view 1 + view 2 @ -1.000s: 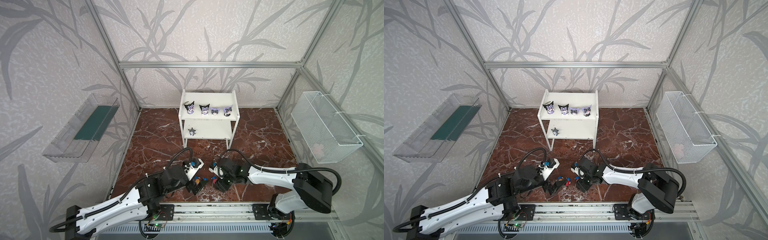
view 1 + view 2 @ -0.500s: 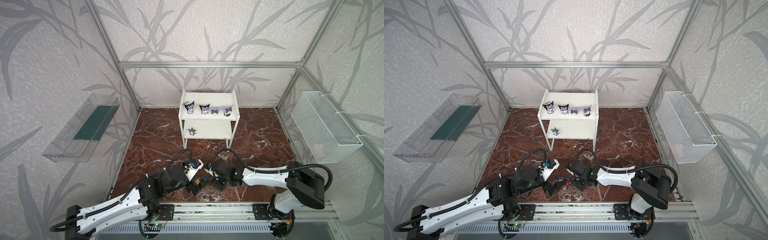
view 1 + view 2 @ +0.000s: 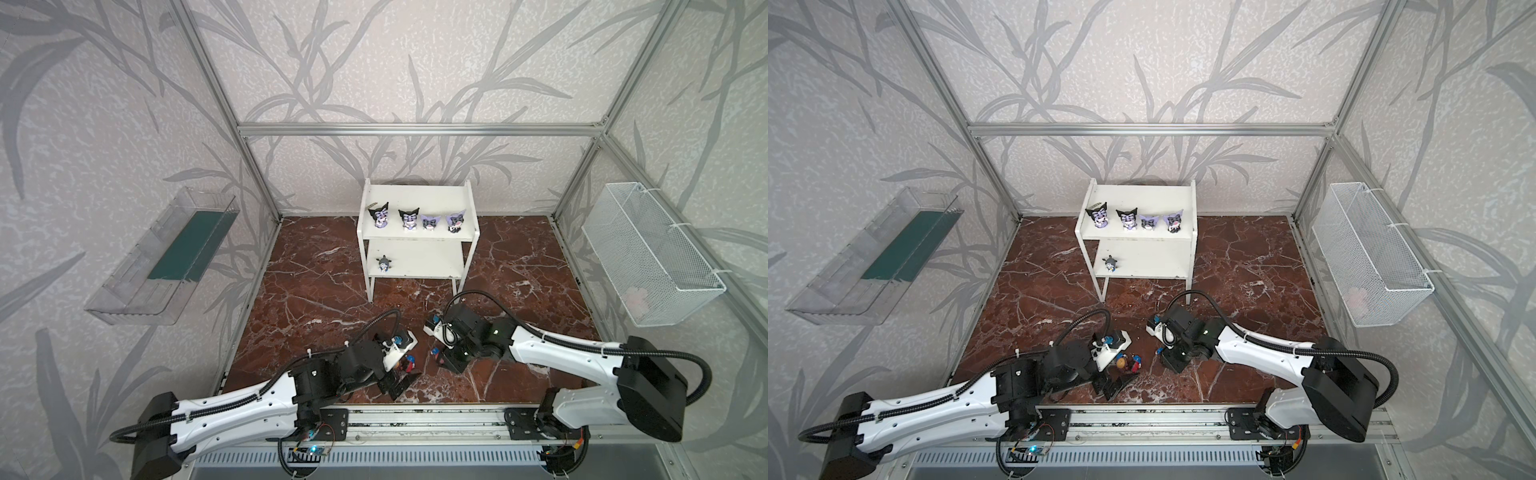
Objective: Place and organize the plastic toys onto the shelf
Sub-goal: 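Close the right gripper on the pink duck while the left gripper swings toward it, then lift the pink Doraemon figure with the right gripper while the left gripper draws back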
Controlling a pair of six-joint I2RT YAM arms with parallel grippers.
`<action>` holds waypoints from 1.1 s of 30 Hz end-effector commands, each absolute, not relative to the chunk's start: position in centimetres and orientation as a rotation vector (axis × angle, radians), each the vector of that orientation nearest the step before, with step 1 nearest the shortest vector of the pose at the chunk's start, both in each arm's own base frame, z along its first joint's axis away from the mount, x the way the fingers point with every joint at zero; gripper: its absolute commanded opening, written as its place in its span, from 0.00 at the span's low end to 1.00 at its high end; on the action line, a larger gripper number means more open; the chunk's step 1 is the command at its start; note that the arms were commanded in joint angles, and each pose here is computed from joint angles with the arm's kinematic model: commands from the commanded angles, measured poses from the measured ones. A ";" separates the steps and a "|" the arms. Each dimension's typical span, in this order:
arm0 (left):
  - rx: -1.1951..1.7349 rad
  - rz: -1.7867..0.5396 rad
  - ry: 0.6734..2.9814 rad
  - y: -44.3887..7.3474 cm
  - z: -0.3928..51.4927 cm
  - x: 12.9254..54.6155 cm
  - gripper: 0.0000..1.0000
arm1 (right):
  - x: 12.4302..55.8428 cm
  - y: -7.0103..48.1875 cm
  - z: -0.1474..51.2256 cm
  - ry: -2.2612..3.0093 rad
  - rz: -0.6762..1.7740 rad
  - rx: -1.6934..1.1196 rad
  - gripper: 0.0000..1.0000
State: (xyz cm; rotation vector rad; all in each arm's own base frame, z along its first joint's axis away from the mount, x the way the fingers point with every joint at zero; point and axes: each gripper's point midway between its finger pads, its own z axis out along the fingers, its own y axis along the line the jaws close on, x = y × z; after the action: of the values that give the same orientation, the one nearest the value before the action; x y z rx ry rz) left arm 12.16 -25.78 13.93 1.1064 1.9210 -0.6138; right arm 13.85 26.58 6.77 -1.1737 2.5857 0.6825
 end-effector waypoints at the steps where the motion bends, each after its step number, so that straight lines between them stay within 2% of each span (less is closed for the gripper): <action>1: 1.207 -0.538 1.803 -26.6 13.8 11.9 1.00 | 10.4 26.0 9.3 2.684 0.862 -1.256 0.23; 9: 1.485 -0.455 1.462 -28.9 12.7 8.8 1.00 | 6.8 25.8 12.5 2.736 1.175 -1.284 0.23; 13: 1.517 -0.466 1.349 -30.0 13.5 7.7 0.98 | 6.1 26.1 13.1 2.748 1.312 -1.302 0.23; 22: 1.594 -0.498 1.247 -31.8 13.4 6.1 0.81 | 5.9 27.4 13.6 2.740 1.455 -1.311 0.22; 24: 1.607 -0.502 1.246 -32.2 13.2 6.0 0.70 | 5.8 27.5 13.7 2.740 1.464 -1.311 0.21; 25: 1.604 -0.502 1.246 -32.4 13.2 6.1 0.59 | 5.8 27.5 13.7 2.737 1.465 -1.312 0.21; 26: 1.602 -0.506 1.245 -32.5 13.2 6.1 0.53 | 5.8 27.5 13.7 2.736 1.466 -1.313 0.21; 33: 1.579 -0.541 1.230 -33.4 13.6 5.9 0.52 | 5.6 27.3 13.6 2.736 1.454 -1.329 0.20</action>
State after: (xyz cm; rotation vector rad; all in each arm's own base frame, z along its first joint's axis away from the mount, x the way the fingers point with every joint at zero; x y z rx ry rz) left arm 6.27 -32.06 11.27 1.6225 1.3032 -0.4837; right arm 5.66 26.87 12.48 -1.2951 2.7863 1.4081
